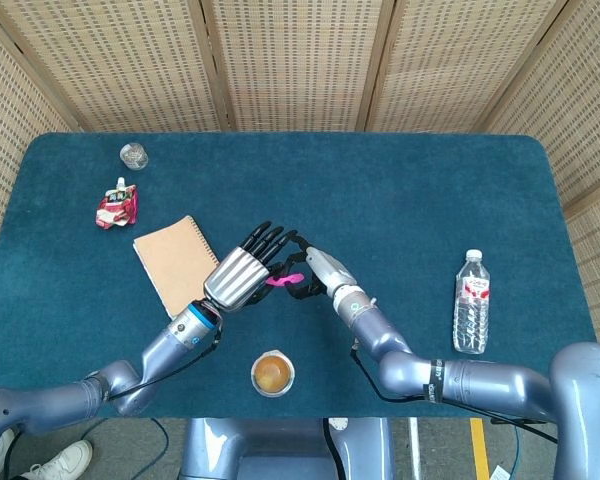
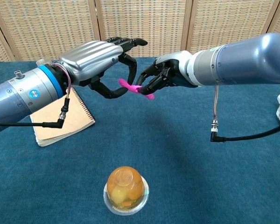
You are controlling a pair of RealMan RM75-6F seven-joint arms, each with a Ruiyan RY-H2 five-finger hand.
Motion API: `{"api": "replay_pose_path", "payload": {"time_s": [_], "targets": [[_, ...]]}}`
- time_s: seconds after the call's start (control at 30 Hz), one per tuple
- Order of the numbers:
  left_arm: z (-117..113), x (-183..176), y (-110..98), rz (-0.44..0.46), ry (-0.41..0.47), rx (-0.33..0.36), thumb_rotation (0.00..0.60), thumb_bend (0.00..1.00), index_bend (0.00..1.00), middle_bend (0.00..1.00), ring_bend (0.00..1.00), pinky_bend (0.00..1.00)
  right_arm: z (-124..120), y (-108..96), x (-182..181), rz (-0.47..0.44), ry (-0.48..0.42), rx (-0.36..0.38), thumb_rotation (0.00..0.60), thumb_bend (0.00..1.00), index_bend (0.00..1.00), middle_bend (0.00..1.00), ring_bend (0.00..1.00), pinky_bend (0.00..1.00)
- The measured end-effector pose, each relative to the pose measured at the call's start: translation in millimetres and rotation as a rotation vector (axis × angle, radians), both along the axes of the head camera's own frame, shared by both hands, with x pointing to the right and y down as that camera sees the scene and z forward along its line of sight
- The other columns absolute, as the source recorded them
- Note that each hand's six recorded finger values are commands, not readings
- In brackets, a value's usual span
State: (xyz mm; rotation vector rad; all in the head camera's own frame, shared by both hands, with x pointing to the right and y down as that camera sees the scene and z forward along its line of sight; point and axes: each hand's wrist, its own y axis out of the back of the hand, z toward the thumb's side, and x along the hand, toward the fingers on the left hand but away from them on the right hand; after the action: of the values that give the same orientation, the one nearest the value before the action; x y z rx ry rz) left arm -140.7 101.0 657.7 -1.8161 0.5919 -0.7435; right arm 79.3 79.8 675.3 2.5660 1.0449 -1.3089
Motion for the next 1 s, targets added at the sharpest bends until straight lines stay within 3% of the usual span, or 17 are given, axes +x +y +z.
{"api": "replay_pose_path", "payload": {"time_s": [0.63,1.0], "targets": [[-5,-30,-14,-0.05,-0.014,0.016,0.6,0.49,0.81,0.0,0.0,0.0,3,-3,17,0.028,0.023,0.005,0.6,0.74,0.7,0.05,0.0,0.0],[-15,-64,-37,-0.123,-0.026,0.05,0.6,0.49,0.81,0.0,0.0,0.0,2,-6,32,0.039,0.051,0.016,0.6,0.74,0.7,0.05,0.0,0.0]]}}
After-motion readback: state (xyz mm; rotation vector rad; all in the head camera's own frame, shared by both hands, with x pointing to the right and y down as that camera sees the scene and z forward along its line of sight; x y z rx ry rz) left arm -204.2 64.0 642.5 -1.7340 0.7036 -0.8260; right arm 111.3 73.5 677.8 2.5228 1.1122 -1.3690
